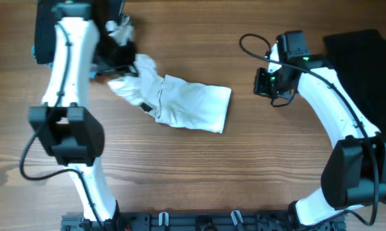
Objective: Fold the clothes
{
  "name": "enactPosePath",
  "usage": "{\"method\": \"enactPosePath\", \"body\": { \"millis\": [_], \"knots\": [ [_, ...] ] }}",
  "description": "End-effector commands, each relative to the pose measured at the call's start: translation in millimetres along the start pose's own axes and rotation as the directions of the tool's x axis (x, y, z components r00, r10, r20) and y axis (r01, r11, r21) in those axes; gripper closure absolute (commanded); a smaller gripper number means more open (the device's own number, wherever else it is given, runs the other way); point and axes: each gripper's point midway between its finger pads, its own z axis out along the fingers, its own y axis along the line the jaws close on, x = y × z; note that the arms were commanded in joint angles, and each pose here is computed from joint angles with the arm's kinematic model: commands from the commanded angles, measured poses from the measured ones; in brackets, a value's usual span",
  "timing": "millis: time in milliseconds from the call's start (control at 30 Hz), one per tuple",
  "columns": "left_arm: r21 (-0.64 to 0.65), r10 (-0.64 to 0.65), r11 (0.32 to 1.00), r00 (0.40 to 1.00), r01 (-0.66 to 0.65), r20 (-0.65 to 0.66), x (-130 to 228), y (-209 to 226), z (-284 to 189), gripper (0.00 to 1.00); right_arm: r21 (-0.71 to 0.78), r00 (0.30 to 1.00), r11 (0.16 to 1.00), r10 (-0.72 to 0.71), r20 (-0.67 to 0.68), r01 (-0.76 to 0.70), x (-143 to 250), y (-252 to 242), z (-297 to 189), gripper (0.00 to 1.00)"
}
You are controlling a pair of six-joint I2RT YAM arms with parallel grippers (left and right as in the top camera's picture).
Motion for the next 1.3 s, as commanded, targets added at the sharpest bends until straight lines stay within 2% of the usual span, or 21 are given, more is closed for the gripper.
{"method": "enactPosePath", "body": {
  "millis": [0,167,333,367,400,433,467,500,600,667,733,800,833,867,900,933,1000,1100,1133,1200,1267],
  "knots": [
    [0.037,0.081,0.996,0.997,-0.08,-0.006,2.6,-58.5,20.0,0.96,0.025,1.0,0.999,0.019,0.011,-0.019,-4.1,-14.2,-4.9,0.95],
    [0.034,0.222,0.974,0.975,-0.222,-0.004,14.2,-133.2,55.3,0.96,0.032,0.999,0.998,0.046,0.011,-0.046,-5.3,-23.0,-6.9,0.95],
    [-0.072,0.259,0.963,0.966,-0.259,-0.016,28.2,-155.2,88.0,0.85,0.033,0.999,0.998,0.046,0.005,-0.046,-3.8,-23.3,-6.8,0.95],
    [-0.084,0.253,0.964,0.967,-0.253,-0.011,28.5,-156.9,96.1,0.79,0.033,0.999,0.998,0.045,0.004,-0.045,-3.6,-23.2,-6.8,0.95],
    [-0.094,0.24,0.966,0.971,-0.24,-0.008,28.5,-156.4,101.8,0.58,0.033,0.999,0.998,0.044,0.004,-0.044,-3.5,-23.2,-6.8,0.95],
    [-0.103,0.228,0.968,0.974,-0.227,-0.006,28.7,-154.8,108.8,0.51,0.033,0.999,0.998,0.045,0.003,-0.045,-3.4,-23.3,-6.8,0.95],
    [-0.117,0.211,0.97,0.977,-0.211,-0.009,29.1,-149.8,116.1,0.21,0.034,0.999,0.998,0.044,0.002,-0.044,-3.2,-23.4,-6.9,0.95],
    [-0.131,0.204,0.97,0.979,-0.204,-0.017,30.2,-143.9,119.1,0.0,0.035,0.999,0.999,0.041,-0.001,-0.041,-2.4,-23.5,-6.9,0.93],
    [-0.151,0.151,0.976,0.988,-0.155,-0.042,31.6,-124.4,107.9,0.0,-0.005,1.0,1.0,-0.015,-0.021,0.015,1.5,-16.7,-6.7,0.89],
    [-0.164,0.081,0.982,0.995,-0.09,-0.063,32.7,-100.5,89.0,0.0,-0.175,0.991,0.977,-0.13,-0.042,0.121,9.3,13.0,-9.0,0.83],
    [-0.17,0.025,0.985,0.998,-0.036,-0.066,31.0,-79.8,76.7,0.0,-0.354,0.967,0.907,-0.255,-0.029,0.229,20.5,50.8,-15.2,0.78],
    [-0.171,-0.06,0.984,0.997,0.05,-0.057,24.5,-50.2,65.1,0.01,-0.501,0.922,0.795,-0.386,0.019,0.343,36.2,96.0,-21.8,0.76],
    [-0.17,-0.094,0.982,0.994,0.085,-0.048,21.1,-37.8,60.4,0.06,-0.522,0.904,0.763,-0.426,0.036,0.381,42.6,114.5,-20.8,0.75],
    [-0.164,-0.131,0.979,0.991,0.125,-0.027,14.6,-23.2,55.2,0.39,-0.524,0.869,0.724,-0.489,0.071,0.45,51.5,140.9,-16.3,0.67],
    [-0.157,-0.15,0.976,0.989,0.148,-0.001,6.7,-13.2,53.0,0.73,-0.424,0.861,0.764,-0.501,0.085,0.486,52.4,155.9,-2.4,0.46],
    [-0.153,-0.151,0.977,0.989,0.15,0.01,2.4,-8.9,53.0,0.82,-0.348,0.863,0.796,-0.497,0.091,0.495,50.3,157.6,5.0,0.39],
    [-0.149,-0.129,0.98,0.991,0.131,0.023,-3.0,-4.9,53.1,0.91,-0.22,0.861,0.833,-0.495,0.115,0.508,46.6,161.1,15.2,0.37],
    [-0.143,-0.114,0.983,0.993,0.117,0.035,-7.5,-4.2,53.8,0.88,-0.204,0.856,0.832,-0.509,0.089,0.516,62.5,175.9,31.6,0.51],
    [-0.143,-0.112,0.983,0.993,0.117,0.038,-8.3,-4.3,53.9,0.77,-0.204,0.874,0.851,-0.484,0.053,0.484,68.3,174.2,39.3,0.67],
    [-0.142,-0.111,0.983,0.993,0.116,0.042,-9.3,-4.4,53.9,0.6,-0.136,0.919,0.912,-0.393,-0.015,0.388,71.2,156.4,54.5,0.85],
    [-0.141,-0.109,0.983,0.993,0.115,0.045,-10.2,-4.3,54.4,0.53,-0.086,0.935,0.932,-0.354,-0.014,0.352,65.2,145.4,55.8,0.91]
  ]
}}
